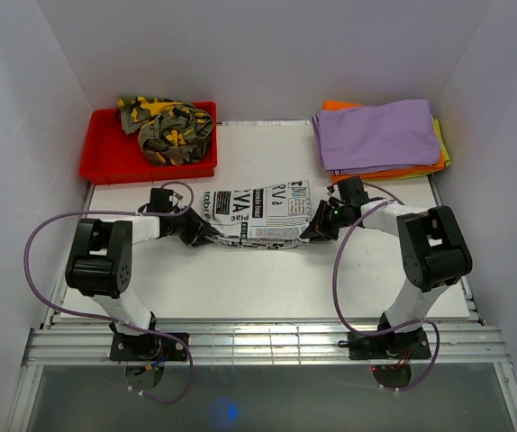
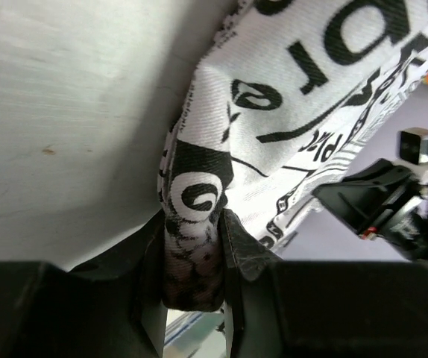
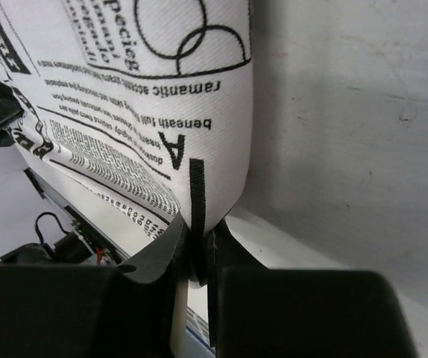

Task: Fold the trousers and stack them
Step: Neatly place the folded trousers to the corner

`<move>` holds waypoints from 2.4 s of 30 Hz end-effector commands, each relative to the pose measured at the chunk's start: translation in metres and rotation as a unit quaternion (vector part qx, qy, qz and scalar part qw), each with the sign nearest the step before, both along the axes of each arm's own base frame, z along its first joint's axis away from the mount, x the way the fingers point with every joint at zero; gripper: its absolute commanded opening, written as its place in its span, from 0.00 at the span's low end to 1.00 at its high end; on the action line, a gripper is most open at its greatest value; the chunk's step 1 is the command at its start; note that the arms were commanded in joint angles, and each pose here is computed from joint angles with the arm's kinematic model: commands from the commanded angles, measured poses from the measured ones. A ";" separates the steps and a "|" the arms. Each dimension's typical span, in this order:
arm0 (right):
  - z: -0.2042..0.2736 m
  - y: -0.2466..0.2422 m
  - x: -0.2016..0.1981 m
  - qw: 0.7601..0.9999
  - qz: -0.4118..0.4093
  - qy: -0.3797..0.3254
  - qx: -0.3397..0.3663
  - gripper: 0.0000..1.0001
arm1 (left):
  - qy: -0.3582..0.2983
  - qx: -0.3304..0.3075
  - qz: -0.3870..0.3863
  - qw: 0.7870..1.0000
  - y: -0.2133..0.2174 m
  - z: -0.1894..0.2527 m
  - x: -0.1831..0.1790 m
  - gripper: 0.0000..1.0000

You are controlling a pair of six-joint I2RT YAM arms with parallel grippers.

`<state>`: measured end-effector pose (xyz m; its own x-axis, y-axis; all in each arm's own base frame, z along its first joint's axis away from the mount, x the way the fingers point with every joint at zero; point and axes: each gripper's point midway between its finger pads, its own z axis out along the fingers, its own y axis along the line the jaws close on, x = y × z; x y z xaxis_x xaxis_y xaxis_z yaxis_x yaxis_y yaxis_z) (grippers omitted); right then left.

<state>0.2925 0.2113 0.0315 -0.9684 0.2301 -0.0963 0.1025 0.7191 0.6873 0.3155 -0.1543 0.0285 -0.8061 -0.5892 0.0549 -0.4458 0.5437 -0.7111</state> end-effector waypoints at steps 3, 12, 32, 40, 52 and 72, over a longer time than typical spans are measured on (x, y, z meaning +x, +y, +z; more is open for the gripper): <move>0.053 -0.015 0.033 0.993 0.015 -0.107 -0.056 0.08 | -0.099 0.112 -0.064 0.987 0.010 0.035 0.022 0.00; 0.122 -0.033 0.054 0.946 0.078 -0.265 -0.167 0.08 | -0.288 0.282 -0.174 0.899 -0.016 0.107 0.034 0.00; 0.314 -0.099 0.150 0.774 0.076 -0.546 -0.313 0.08 | -0.576 0.231 -0.117 0.775 -0.112 0.313 0.115 0.00; 0.382 -0.224 0.227 0.703 -0.017 -0.584 -0.406 0.08 | -0.653 0.159 -0.109 0.732 -0.202 0.350 0.178 0.00; 0.346 -0.337 0.253 0.626 -0.059 -0.585 -0.511 0.08 | -0.716 0.065 -0.083 0.690 -0.308 0.273 0.252 0.00; 0.266 -0.438 0.258 0.586 -0.156 -0.461 -0.648 0.08 | -0.754 0.088 -0.094 0.645 -0.333 0.202 0.267 0.00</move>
